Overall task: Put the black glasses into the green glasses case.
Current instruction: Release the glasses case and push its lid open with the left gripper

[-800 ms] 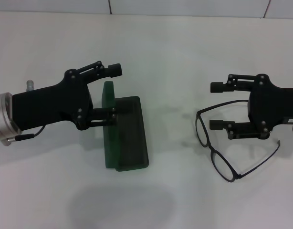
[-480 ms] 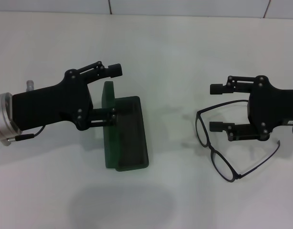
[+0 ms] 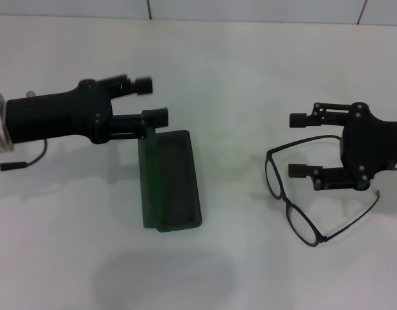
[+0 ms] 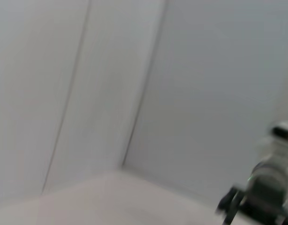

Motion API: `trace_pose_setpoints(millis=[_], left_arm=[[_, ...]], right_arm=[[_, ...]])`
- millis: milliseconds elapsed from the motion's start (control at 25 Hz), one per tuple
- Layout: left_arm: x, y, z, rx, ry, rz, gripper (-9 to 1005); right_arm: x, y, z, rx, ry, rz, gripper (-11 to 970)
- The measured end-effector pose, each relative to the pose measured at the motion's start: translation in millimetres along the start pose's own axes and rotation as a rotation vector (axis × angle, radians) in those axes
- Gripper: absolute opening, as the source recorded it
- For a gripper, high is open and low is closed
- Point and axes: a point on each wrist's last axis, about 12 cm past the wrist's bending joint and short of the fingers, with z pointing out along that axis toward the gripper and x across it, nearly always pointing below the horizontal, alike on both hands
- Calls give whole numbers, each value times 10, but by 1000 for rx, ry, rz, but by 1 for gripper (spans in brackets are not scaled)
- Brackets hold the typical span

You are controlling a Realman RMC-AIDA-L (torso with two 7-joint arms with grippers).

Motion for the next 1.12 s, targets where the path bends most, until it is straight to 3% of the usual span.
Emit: trace_pose_setpoints(millis=[200,360,600,1120], left_arm=[[-260,-17,56,-137,287,-96,869],[-430,-198,139,-261,402,-112,866],[-490,-351,265,-266,432,-240,862],[-301,-225,435,-444,519,-421,852]], right_arm=[[24,25,-78,36,-8,8,715],[39,46,-146,67,-17,14,713],[48,65,-199,74,-16,17,712],[-59,43,-348,32,-25,4,708]])
